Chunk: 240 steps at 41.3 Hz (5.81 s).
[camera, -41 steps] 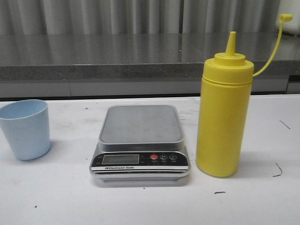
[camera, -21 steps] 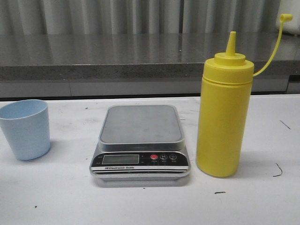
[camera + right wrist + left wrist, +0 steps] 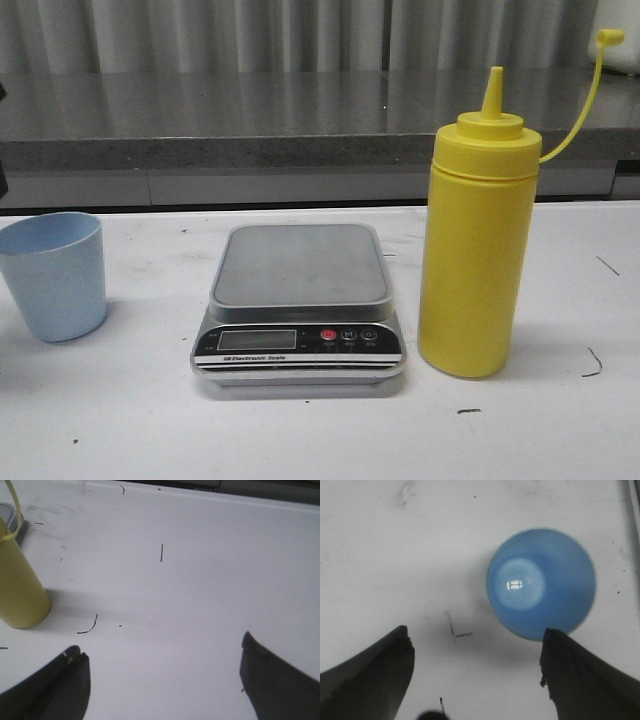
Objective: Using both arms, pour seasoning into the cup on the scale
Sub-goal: 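Grasp the light-blue cup with the left gripper and lift it over the scale, then lower the cup onto the scale and open the left gripper, then raise the left gripper away from the cup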
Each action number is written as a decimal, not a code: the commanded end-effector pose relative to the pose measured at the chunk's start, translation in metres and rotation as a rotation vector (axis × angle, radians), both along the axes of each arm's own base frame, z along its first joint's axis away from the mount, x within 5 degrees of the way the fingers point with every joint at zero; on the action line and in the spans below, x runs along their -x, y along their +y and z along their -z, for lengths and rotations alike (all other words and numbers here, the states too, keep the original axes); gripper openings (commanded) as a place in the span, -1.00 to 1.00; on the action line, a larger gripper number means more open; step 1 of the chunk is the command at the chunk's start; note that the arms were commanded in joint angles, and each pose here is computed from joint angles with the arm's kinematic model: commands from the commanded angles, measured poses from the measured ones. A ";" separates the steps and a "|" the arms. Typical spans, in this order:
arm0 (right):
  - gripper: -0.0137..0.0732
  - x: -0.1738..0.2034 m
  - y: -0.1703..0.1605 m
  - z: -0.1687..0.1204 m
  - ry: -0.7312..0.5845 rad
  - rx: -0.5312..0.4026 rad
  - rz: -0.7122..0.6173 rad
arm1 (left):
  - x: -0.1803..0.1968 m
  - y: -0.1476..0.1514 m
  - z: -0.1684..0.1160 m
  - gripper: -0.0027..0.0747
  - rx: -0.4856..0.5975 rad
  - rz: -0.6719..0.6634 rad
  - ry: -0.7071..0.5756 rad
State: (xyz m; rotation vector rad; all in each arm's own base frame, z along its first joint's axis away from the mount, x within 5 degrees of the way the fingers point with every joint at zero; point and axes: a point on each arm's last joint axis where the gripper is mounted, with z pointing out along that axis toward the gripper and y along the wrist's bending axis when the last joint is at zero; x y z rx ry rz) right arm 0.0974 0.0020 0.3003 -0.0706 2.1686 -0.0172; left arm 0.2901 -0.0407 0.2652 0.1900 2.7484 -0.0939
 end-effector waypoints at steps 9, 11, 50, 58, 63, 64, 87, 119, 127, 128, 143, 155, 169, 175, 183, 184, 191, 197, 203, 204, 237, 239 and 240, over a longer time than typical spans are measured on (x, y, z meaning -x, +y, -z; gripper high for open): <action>0.75 -0.005 -0.001 -0.013 -0.084 0.009 0.000 | -0.035 -0.007 0.007 0.40 0.007 0.004 -0.028; 0.75 -0.005 -0.001 -0.013 -0.084 0.009 0.000 | -0.039 -0.008 0.010 0.40 0.011 0.003 -0.022; 0.75 -0.005 -0.001 -0.013 -0.084 0.009 0.000 | -0.055 -0.015 0.030 -0.98 0.070 -0.026 0.022; 0.75 -0.005 -0.001 -0.013 -0.084 0.009 0.000 | -0.056 -0.017 0.015 -0.98 0.072 -0.009 0.008; 0.75 -0.005 -0.001 -0.013 -0.084 0.009 0.000 | -0.057 -0.030 -0.021 -0.98 0.073 0.058 -0.032; 0.75 -0.005 -0.001 -0.013 -0.084 0.009 0.000 | -0.058 -0.033 -0.028 -0.98 0.076 0.068 -0.047; 0.75 -0.005 -0.001 -0.013 -0.084 0.009 0.000 | -0.071 -0.151 -0.089 -0.98 0.108 0.377 -0.154; 0.75 -0.005 -0.001 -0.013 -0.084 0.009 0.000 | -0.087 -0.188 -0.044 -0.98 0.072 0.435 -0.085; 0.75 -0.005 -0.001 -0.013 -0.084 0.009 0.000 | -0.089 -0.189 -0.038 -0.98 0.068 0.434 -0.073; 0.75 -0.005 -0.001 -0.013 -0.084 0.009 0.000 | -0.090 -0.190 -0.036 -0.98 0.069 0.434 -0.067; 0.75 -0.005 -0.001 -0.013 -0.084 0.009 0.000 | -0.088 -0.191 -0.032 -0.90 0.064 0.439 -0.037; 0.75 -0.005 -0.001 -0.013 -0.084 0.009 0.000 | -0.089 -0.192 -0.033 -0.13 0.074 0.438 -0.042; 0.75 -0.005 -0.001 -0.013 -0.084 0.009 0.000 | -0.068 -0.180 -0.081 -0.11 0.101 0.442 -0.133; 0.75 -0.005 -0.001 -0.013 -0.084 0.009 0.000 | -0.043 -0.166 -0.118 -0.11 0.132 0.436 -0.221; 0.75 -0.005 -0.001 -0.013 -0.084 0.009 0.000 | -0.001 -0.140 -0.147 -0.11 0.162 0.428 -0.327; 0.75 -0.005 -0.001 -0.013 -0.084 0.009 0.000 | 0.007 -0.135 -0.150 -0.11 0.166 0.427 -0.343; 0.75 -0.005 -0.001 -0.013 -0.084 0.009 0.000 | 0.050 -0.109 -0.160 -0.11 0.189 0.417 -0.437; 0.75 -0.005 -0.001 -0.013 -0.084 0.009 0.000 | 0.091 -0.084 -0.162 -0.11 0.216 0.401 -0.495; 0.75 -0.005 -0.001 -0.013 -0.084 0.009 0.000 | 0.131 -0.061 -0.162 -0.11 0.251 0.385 -0.569; 0.75 -0.005 -0.001 -0.013 -0.084 0.009 0.000 | 0.136 -0.058 -0.161 -0.11 0.254 0.385 -0.579; 0.75 -0.005 -0.001 -0.013 -0.084 0.009 0.000 | 0.264 0.017 -0.104 -0.11 0.338 0.375 -0.830; 0.75 -0.005 -0.001 -0.013 -0.084 0.009 0.000 | 0.264 0.017 -0.103 -0.11 0.337 0.375 -0.828; 0.75 -0.005 -0.001 -0.013 -0.084 0.009 0.000 | 0.264 0.017 -0.103 -0.11 0.337 0.375 -0.828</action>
